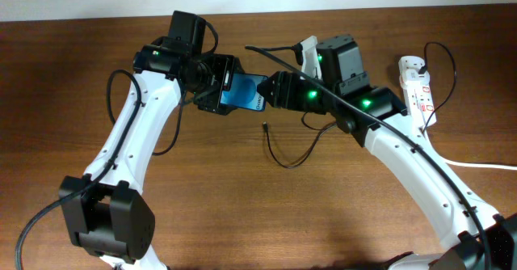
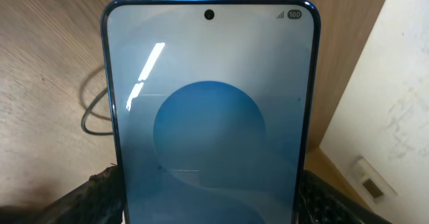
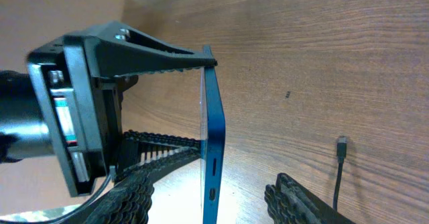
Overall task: Plug charger to phone and switch on socket
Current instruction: 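Grasp the phone's edge with the right gripper beside the left gripper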
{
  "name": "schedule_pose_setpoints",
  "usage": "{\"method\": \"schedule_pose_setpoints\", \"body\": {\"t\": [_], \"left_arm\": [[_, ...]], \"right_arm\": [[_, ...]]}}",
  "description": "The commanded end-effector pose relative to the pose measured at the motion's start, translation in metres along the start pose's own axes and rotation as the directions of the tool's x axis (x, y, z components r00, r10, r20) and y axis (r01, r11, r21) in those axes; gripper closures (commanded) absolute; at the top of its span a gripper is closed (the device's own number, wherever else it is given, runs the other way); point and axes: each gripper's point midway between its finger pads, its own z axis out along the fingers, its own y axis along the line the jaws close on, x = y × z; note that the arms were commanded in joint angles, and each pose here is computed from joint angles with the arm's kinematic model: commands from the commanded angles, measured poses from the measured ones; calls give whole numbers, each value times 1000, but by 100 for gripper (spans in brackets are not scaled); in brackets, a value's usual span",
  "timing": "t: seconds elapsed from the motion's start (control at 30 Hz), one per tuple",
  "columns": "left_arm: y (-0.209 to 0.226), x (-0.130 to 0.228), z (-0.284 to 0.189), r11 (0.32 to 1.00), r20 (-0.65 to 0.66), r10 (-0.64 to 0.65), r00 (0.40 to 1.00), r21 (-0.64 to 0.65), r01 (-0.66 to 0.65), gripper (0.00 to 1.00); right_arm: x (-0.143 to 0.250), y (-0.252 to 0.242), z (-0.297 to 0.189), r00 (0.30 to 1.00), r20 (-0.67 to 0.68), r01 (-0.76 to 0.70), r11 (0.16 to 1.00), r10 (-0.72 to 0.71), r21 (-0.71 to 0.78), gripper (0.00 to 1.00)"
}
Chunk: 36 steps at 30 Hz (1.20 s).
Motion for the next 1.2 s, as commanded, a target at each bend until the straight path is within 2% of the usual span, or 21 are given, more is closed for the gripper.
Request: {"method": "schedule_pose_setpoints", "body": {"t": [0.0, 0.23, 0.37, 0.53, 0.6, 1.17], "left_arm": [[-6, 19, -18, 999, -57, 12, 998, 46, -9, 100], [-4, 33, -13, 999, -84, 35, 996, 36, -32, 100], [-2, 43, -10, 998, -95, 53, 994, 27, -51, 100], [-1, 47, -8, 998, -99, 61, 993, 23, -59, 100], [-1, 47, -8, 998, -99, 61, 993, 23, -59, 100], [-5, 55, -9, 997, -145, 74, 987, 43, -68, 100]], "right_arm": [[-5, -2, 2, 999, 26, -23, 999, 22, 31, 42], [6, -4, 19, 1000, -20, -23, 999, 24, 34, 47], [1, -6, 23, 1000, -1, -16, 999, 16, 39, 51], [-2, -11, 23, 1000, 18, -14, 997, 12, 69, 61], [0, -10, 23, 1000, 13, -10, 998, 10, 69, 63], [10, -10, 28, 999, -2, 39, 993, -39, 111, 64]]}}
